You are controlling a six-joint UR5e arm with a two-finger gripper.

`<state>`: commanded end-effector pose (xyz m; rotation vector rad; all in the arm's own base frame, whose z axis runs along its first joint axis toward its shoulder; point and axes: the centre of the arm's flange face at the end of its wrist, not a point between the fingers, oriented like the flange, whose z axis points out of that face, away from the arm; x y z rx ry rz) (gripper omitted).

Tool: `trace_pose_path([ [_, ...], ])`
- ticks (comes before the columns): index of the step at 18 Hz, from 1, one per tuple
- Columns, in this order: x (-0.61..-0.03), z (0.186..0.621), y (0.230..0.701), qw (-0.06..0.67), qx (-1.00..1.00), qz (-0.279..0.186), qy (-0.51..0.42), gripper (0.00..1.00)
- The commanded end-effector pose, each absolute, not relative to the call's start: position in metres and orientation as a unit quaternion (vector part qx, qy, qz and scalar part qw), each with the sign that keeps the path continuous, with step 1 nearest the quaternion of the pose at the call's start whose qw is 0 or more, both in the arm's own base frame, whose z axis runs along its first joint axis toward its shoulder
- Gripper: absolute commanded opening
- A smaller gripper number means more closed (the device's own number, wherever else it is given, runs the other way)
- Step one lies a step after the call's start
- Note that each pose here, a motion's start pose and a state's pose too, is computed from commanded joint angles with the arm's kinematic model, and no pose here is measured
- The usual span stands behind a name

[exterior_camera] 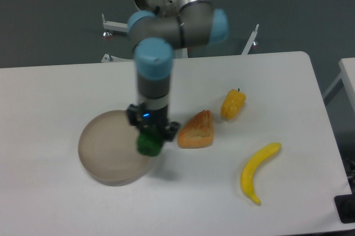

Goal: Pick up the green pepper from the plate
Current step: 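Carry the green pepper past the bread roll toward the yellow pepper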

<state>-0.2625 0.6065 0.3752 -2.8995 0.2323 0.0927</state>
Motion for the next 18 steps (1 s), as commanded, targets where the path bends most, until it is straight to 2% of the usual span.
trace_pose_path([
  [3,-0.3,0.37,0.587,0.108,-0.989,0.037,0.094,0.15],
  [6,-0.332,0.365,0.565,0.085,-0.984,0.03,0.153,0.15],
  [10,-0.353,0.365,0.549,0.064,-0.976,0.024,0.207,0.15],
  [14,-0.378,0.383,0.532,0.056,-0.967,0.037,0.244,0.14],
  [18,-0.391,0.387,0.521,-0.008,-0.957,0.052,0.286,0.15],
])
